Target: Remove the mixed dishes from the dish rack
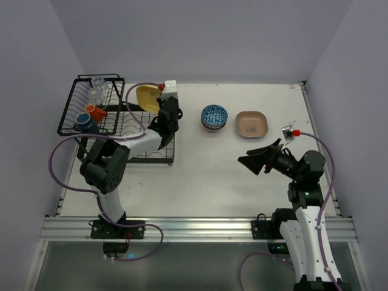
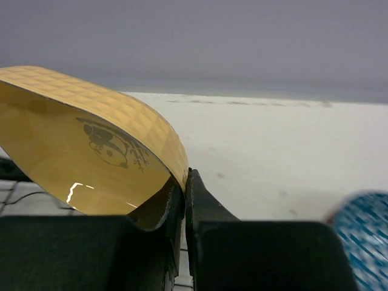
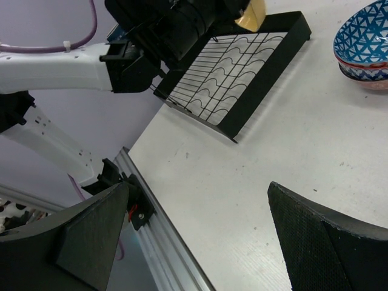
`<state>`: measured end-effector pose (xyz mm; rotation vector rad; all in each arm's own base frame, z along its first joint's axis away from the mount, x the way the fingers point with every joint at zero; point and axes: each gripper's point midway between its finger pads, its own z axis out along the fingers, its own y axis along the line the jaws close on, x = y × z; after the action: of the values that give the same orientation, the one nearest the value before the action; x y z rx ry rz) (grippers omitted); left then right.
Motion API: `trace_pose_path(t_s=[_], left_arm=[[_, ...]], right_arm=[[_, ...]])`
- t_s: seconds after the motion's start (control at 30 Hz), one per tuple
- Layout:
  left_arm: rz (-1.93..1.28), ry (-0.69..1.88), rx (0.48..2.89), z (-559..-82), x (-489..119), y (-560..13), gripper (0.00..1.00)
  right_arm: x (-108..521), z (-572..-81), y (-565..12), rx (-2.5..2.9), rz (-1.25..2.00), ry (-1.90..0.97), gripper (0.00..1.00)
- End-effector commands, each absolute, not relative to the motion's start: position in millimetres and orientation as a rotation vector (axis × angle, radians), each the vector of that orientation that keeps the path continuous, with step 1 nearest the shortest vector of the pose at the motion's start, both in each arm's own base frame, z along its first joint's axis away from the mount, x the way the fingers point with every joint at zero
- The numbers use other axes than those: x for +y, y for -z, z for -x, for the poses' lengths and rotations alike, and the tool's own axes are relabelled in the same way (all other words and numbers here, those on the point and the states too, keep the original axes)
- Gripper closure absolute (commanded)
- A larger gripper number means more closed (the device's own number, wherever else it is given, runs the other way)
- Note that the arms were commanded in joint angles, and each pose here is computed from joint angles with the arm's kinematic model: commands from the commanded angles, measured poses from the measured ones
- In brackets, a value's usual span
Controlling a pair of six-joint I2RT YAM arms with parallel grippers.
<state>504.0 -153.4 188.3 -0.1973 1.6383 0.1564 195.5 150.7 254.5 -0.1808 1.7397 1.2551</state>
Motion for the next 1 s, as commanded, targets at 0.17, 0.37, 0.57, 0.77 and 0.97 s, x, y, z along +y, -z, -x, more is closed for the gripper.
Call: trace_pose_path(t_s=[0.17,0.37,0.57,0.77,0.97], left_arm=[[-0.39,0.358,1.521,-399.9,-300.4,-252.2,1.0],[-0.879,0.621,1.521,-252.4,-365.6,-228.6,1.0],[-1.378,0.658,1.497,-108.3,-349.4,-175.4,1.0],[-1.714,0.488,1.308,-48.1,-318.1,-177.4,1.0],[-2.089,0.181,1.418,-50.8,-287.5,-132.5,1.0]], right_arm=[[142.5,-194.9,-283.4,1.686,0.084,-1.191,0.01],[129.1,-205.5,-290.6,1.669,-0.045,-1.11,0.01],[129.0,-215.1,-272.0,1.771,-0.009,-1.079,0.01],[137.3,-215.6,-263.4,1.857,0.122,-1.103,0.05],[184.6,-199.1,-240.1,2.002,0.337,-1.16,0.08]])
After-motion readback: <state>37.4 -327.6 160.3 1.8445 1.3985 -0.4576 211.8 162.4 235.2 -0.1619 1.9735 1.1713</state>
